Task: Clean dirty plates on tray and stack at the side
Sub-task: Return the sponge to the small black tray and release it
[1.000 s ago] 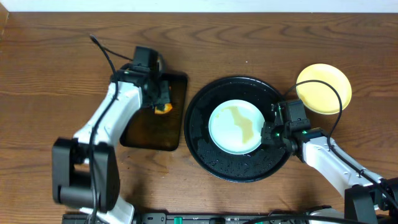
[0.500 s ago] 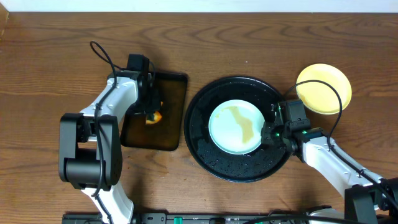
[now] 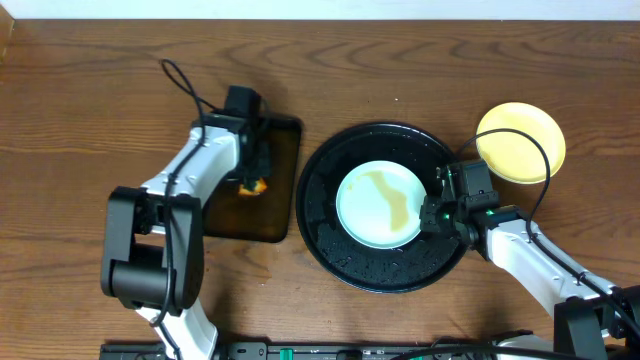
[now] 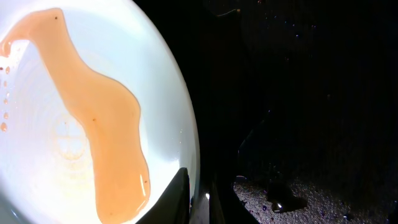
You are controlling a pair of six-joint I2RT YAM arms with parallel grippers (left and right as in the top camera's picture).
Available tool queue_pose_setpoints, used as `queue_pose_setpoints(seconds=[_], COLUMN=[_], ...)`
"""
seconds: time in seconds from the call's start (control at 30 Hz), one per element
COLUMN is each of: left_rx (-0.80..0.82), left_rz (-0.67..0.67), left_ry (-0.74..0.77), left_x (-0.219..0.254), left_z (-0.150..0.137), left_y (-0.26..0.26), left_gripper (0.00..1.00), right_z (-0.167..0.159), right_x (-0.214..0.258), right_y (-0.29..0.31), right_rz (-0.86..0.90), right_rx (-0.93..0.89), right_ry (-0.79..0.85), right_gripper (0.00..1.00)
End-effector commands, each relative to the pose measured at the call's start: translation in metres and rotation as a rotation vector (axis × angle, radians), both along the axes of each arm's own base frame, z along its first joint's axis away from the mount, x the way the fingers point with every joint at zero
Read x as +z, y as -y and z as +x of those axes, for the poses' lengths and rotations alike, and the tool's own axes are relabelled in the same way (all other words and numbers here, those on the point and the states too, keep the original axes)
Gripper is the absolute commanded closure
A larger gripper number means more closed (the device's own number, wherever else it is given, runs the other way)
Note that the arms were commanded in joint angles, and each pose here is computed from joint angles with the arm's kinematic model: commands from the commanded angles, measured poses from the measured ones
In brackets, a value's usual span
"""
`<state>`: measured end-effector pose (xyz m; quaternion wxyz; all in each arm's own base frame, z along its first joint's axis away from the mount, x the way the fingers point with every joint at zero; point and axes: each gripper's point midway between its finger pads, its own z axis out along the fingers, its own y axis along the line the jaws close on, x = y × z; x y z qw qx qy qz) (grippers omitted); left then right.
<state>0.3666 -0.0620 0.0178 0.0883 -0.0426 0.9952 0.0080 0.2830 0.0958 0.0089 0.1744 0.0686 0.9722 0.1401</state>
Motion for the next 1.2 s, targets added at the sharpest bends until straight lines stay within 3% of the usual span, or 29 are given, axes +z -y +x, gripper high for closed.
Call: queue_pose_setpoints(seconds=[0.0, 0.17, 0.23, 0.3, 0.5, 0.57, 0.83, 0.93, 1.17], left_rx=[-0.045, -0.043, -0.034, -0.025, -0.019, -0.019, -0.020, -0.020, -0.020], left_rz=[-0.010, -0.001, -0.002, -0.002, -0.014, -0.021, -0.026, -0.023, -0.020], left_ry=[-0.020, -0.018, -0.020, -0.026, 0.034, 0.070, 0.095, 0.075, 0.060], left_x=[-0.005, -0.007, -0.006, -0.003, 0.031, 0.046, 0.076, 0.073, 0.071], left_z=[-0.010, -0.010, -0.009, -0.010, -0.008, -0.008, -0.022, -0.026, -0.030], left_y=[0.011, 0.009, 0.006, 0.003, 0.003, 0.003, 0.000, -0.001, -0.002], left_gripper=[0.93, 0.90, 0.68, 0.55, 0.50, 0.41, 0.39, 0.38, 0.38], right_z=[-0.001, -0.001, 0.000, 0.000, 0.003, 0.004, 0.000, -0.001, 0.025], right_x=[-0.002, -0.002, -0.002, -0.001, -0.001, -0.001, -0.019, -0.026, -0.004], right_y=[0.003, 0.003, 0.003, 0.003, 0.005, 0.007, 0.009, 0.007, 0.002], right_rz=[-0.022, -0.022, -0.023, -0.023, -0.034, -0.044, -0.062, -0.055, -0.031], right_rx=[-0.007, -0.007, -0.007, -0.007, -0.013, -0.018, -0.019, -0.015, -0.007], right_ry=[-0.002, -0.002, -0.001, 0.000, 0.013, 0.016, -0.034, -0.052, 0.075], right_gripper=[0.90, 0.90, 0.89, 0.89, 0.87, 0.87, 0.87, 0.99, 0.99])
